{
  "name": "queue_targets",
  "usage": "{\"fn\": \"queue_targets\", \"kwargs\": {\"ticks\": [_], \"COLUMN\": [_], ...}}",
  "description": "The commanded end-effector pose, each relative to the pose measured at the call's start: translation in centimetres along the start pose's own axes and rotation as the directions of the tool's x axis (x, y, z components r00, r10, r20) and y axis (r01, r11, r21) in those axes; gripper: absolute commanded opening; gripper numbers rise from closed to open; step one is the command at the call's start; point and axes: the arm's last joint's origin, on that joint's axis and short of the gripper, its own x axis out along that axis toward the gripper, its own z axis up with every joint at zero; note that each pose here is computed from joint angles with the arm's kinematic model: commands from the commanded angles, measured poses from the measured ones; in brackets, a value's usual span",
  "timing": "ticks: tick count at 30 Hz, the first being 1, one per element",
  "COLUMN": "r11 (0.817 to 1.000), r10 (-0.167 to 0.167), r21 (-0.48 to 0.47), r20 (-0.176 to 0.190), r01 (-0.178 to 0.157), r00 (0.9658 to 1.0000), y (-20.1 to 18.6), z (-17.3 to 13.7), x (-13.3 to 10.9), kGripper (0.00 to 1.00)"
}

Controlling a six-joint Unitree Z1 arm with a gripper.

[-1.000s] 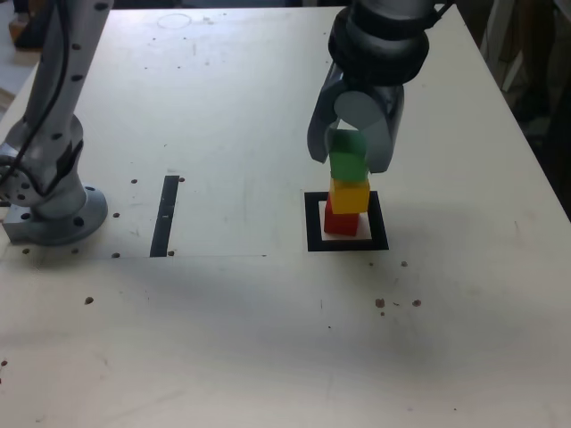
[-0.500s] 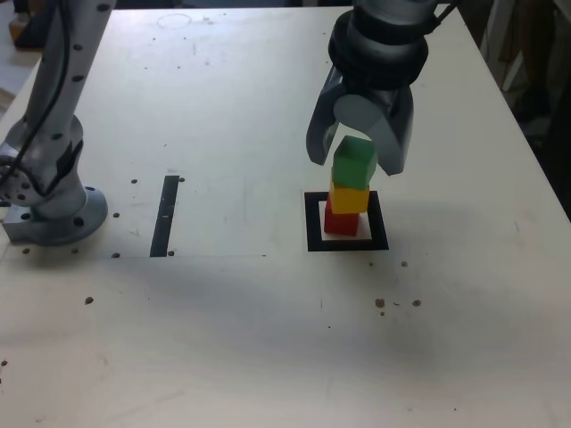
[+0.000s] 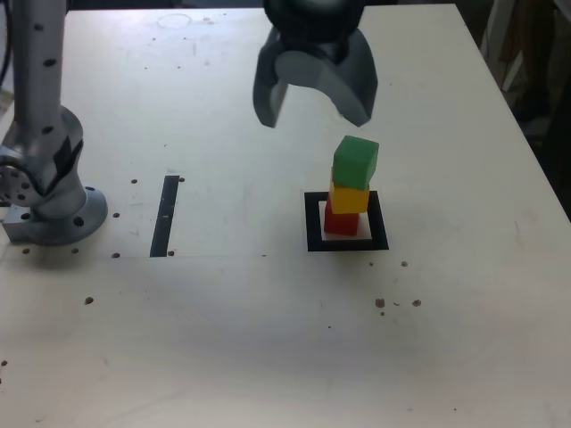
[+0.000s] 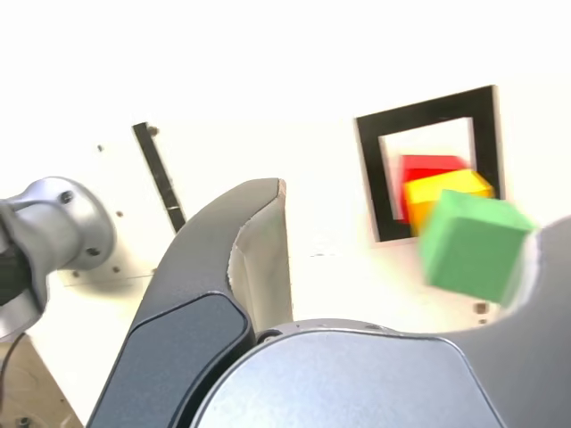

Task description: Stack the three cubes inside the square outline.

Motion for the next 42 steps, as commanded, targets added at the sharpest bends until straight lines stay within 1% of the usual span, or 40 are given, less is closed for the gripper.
{"fn": "queue_targets", "kwargs": {"ticks": [1,4,7,10,14,21,27,31,42], "r11": [1.0,0.999,0.997,0.994,0.992,0.988,0.984,0.983,0.981], "r10": [-0.002,-0.012,-0.024,-0.039,-0.062,-0.106,-0.139,-0.149,-0.16], "r21": [-0.02,-0.047,-0.073,-0.098,-0.112,-0.116,-0.121,-0.12,-0.121], "r20": [-0.007,-0.007,-0.005,-0.009,-0.018,-0.037,-0.065,-0.07,-0.066], "r01": [0.002,0.012,0.024,0.038,0.06,0.101,0.131,0.14,0.152], "r00": [1.0,0.9999,0.9997,0.9992,0.9979,0.9937,0.9882,0.9864,0.9848], "y": [0.0,-0.3,-0.6,-1.2,-1.8,-2.9,-3.7,-3.9,-4.1], "z": [-1.6,-3.7,-5.6,-7.6,-9.3,-11.2,-12.4,-12.6,-12.6], "x": [0.1,0.7,1.9,3.8,6.1,9.5,12.0,12.6,13.1], "kGripper": [0.99,1.0,1.0,1.0,1.0,1.0,0.99,0.99,0.99]}}
